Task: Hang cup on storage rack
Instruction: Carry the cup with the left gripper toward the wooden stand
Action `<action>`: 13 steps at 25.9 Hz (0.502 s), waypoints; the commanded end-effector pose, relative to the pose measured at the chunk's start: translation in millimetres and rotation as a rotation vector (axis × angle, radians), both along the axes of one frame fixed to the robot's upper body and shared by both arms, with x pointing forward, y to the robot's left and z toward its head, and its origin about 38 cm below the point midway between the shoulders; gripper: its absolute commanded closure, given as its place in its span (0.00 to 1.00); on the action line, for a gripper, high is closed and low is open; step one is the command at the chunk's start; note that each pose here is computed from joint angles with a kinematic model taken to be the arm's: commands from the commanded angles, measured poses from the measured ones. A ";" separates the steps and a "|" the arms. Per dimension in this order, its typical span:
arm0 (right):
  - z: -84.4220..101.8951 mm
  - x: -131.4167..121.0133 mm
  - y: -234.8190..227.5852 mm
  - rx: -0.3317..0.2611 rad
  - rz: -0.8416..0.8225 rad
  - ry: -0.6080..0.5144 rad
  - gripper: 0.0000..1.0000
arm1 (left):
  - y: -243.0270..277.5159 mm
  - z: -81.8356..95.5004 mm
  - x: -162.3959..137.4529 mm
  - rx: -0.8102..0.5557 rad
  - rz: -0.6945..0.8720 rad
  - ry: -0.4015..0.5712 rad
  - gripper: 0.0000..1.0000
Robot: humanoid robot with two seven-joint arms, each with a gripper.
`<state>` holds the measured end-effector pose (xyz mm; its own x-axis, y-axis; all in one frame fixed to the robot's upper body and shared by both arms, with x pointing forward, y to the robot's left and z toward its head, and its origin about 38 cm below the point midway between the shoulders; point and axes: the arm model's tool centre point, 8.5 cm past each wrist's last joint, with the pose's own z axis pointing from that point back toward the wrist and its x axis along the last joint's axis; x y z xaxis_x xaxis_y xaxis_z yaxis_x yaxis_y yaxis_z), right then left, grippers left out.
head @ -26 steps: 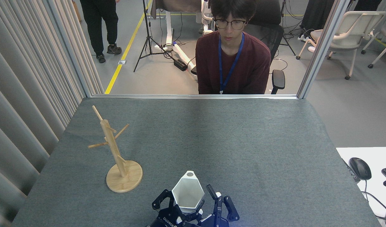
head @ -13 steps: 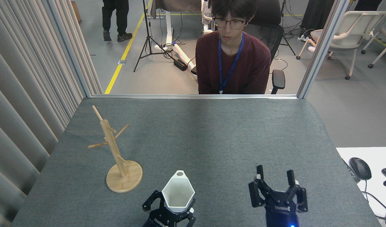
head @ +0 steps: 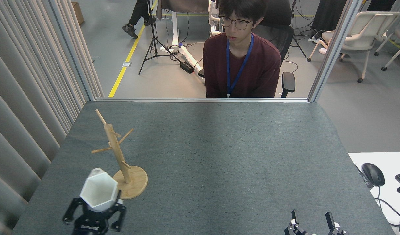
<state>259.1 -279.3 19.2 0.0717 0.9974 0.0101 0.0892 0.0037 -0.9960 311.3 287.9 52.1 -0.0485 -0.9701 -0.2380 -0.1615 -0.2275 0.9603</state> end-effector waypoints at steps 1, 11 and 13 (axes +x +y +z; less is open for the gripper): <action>-1.5 0.4 0.1 0.000 0.001 0.005 0.01 | 54.0 10.4 -14.5 0.034 0.155 -0.023 0.68; -2.9 1.3 0.8 -0.004 0.005 0.010 0.01 | 54.5 25.4 10.5 0.336 0.275 -0.052 0.71; -3.2 1.2 0.5 -0.005 0.007 0.010 0.01 | 49.5 26.5 24.0 0.355 0.270 -0.053 0.71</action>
